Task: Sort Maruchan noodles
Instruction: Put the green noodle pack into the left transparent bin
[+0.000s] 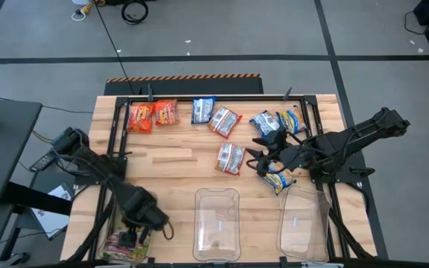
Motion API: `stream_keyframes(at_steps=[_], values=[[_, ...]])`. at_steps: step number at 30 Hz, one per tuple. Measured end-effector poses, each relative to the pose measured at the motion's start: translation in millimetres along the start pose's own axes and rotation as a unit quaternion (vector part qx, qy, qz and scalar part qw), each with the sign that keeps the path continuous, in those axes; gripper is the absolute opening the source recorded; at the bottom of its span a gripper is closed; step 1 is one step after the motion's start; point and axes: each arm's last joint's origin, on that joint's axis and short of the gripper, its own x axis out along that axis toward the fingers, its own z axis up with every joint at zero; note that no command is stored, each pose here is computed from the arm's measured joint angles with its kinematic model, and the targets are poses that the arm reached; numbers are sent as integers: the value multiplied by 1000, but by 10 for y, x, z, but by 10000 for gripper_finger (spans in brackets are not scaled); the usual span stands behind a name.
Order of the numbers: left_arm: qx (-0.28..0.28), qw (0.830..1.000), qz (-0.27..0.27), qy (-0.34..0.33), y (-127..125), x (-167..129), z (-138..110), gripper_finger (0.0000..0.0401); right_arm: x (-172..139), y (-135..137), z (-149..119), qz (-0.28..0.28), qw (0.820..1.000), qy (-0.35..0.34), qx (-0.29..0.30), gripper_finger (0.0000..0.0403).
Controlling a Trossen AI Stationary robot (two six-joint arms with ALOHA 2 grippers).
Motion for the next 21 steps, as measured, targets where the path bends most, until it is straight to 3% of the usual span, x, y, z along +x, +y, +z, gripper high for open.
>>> stream_keyframes(at_steps=[8,11,15,21], values=[[-102,986,120,-52,331,-354,57,269,-4,-35,-73,5,999,43,-29,220],[-126,981,137,-61,424,-422,68,262,-5,-39,-82,6,998,49,-32,220],[-62,985,141,-76,405,-334,105,248,-5,-37,-84,9,998,52,-32,220],[36,985,163,-46,281,-109,5,206,-22,-49,-126,5,997,70,-25,220]])
